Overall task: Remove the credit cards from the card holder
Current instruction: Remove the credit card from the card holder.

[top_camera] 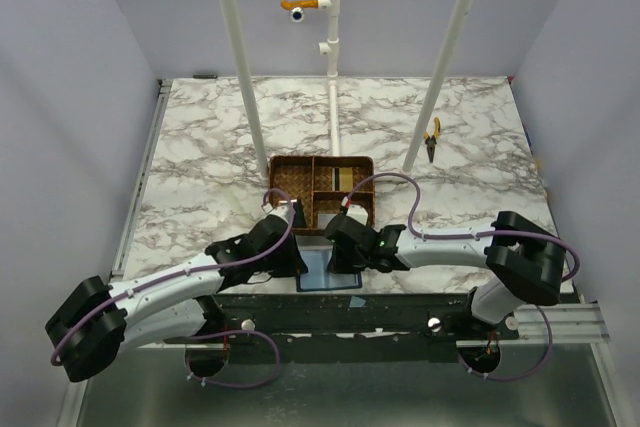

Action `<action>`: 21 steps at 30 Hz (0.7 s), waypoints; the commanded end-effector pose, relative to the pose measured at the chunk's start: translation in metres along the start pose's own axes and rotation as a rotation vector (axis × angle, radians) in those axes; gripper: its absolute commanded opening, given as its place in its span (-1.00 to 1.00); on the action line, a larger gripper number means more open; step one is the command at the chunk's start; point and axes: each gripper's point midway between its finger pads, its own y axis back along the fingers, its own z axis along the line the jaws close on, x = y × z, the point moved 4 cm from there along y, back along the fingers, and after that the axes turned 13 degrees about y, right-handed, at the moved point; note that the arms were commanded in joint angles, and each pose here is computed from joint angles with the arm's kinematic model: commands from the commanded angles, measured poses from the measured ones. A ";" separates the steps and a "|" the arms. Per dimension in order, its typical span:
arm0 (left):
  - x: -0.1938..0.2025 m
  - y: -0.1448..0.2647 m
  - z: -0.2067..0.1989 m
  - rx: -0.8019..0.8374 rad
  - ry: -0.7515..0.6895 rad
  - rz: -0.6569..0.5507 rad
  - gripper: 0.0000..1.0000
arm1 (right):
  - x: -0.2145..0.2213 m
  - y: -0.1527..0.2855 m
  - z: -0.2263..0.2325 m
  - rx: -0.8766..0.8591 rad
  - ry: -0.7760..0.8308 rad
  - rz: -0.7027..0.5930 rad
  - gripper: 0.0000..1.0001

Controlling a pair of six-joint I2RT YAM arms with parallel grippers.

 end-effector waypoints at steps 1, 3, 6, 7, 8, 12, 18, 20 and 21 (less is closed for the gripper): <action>-0.003 0.005 -0.027 0.111 -0.048 0.014 -0.77 | 0.007 -0.004 0.000 -0.008 0.016 0.025 -0.99; -0.001 0.001 -0.030 0.120 -0.054 0.031 -0.77 | 0.008 -0.005 0.001 -0.015 0.012 0.028 -0.99; 0.001 -0.004 -0.038 0.149 -0.059 0.043 -0.77 | 0.009 -0.005 0.001 -0.024 0.004 0.030 -0.99; 0.003 -0.006 -0.039 0.149 -0.061 0.048 -0.77 | 0.009 -0.004 0.001 -0.025 0.002 0.026 -0.99; 0.004 -0.008 -0.041 0.151 -0.064 0.048 -0.77 | 0.009 -0.004 0.001 -0.024 0.000 0.027 -0.99; 0.010 -0.019 -0.041 0.144 -0.061 0.067 -0.78 | 0.009 -0.003 0.001 -0.026 -0.005 0.027 -0.99; 0.016 -0.029 -0.042 0.163 -0.046 0.082 -0.80 | 0.012 -0.002 -0.002 -0.023 -0.017 0.031 -0.99; 0.017 -0.032 -0.039 0.147 -0.040 0.085 -0.81 | 0.012 -0.002 -0.001 -0.025 -0.019 0.029 -0.99; 0.017 -0.033 -0.036 0.124 -0.035 0.084 -0.83 | 0.012 -0.002 -0.001 -0.024 -0.019 0.029 -0.99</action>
